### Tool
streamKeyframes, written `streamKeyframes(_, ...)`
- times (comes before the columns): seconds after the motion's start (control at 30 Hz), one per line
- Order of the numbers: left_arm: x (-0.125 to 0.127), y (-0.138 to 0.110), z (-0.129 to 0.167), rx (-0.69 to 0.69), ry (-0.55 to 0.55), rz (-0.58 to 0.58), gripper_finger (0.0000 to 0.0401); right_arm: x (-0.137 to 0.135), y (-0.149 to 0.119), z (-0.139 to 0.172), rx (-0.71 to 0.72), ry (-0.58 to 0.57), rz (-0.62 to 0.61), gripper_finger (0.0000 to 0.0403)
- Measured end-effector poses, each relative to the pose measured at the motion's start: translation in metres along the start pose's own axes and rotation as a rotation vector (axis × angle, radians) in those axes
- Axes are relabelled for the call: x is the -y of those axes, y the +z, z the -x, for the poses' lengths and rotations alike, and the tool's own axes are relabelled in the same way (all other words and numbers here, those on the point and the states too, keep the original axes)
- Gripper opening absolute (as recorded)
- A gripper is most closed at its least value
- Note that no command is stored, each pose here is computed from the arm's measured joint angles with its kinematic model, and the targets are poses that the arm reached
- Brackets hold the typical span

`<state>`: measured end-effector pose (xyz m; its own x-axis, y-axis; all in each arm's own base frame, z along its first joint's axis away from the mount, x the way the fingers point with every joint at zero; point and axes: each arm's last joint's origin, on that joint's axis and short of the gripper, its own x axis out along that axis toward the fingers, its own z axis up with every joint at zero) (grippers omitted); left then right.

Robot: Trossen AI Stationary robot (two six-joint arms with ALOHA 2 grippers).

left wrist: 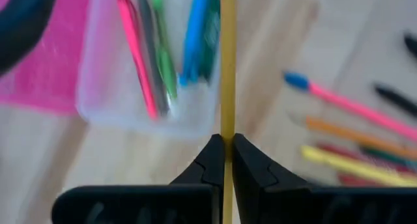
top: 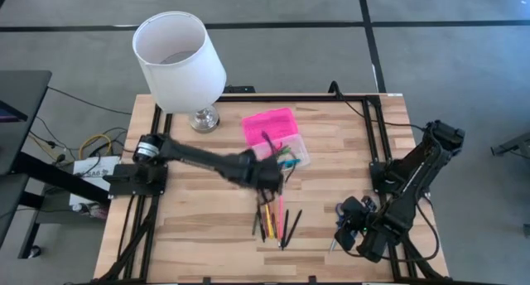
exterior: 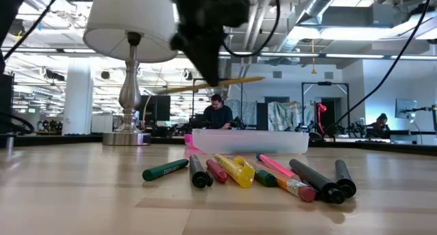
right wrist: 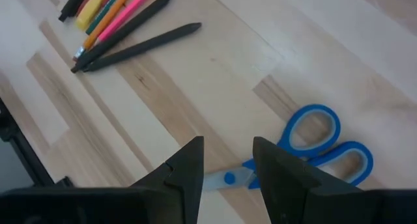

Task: Pick & place school supplies into a supply box
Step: Put the yellow pencil into the pink supply box

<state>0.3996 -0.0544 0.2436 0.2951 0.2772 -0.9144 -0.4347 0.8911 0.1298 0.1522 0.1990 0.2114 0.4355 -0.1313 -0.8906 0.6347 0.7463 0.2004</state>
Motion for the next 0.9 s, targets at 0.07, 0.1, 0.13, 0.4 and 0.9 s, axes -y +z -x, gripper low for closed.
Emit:
streamKeyframes(0.07, -0.014, 0.014, -0.006, 0.032, -0.023, 0.003, 0.0, 0.0, 0.0, 0.0, 0.001, 0.0, -0.016, 0.0124)
streamKeyframes(0.1, -0.021, 0.02, -0.009, 0.05, -0.037, 0.013, 0.0, 0.0, 0.0, 0.0, 0.003, 0.0, -0.024, 0.0124)
streamKeyframes(0.13, -0.028, 0.027, -0.011, 0.069, -0.045, 0.024, 0.0, 0.0, 0.0, 0.0, 0.003, 0.001, -0.034, 0.0124)
streamKeyframes(0.4, -0.072, 0.059, -0.03, 0.157, -0.116, 0.096, 0.0, 0.0, 0.001, 0.0, 0.027, 0.005, -0.083, 0.0124)
streamKeyframes(0.9, -0.085, 0.064, -0.068, 0.088, -0.129, 0.072, 0.0026, -0.001, 0.006, -0.002, 0.032, 0.006, -0.123, 0.0124)
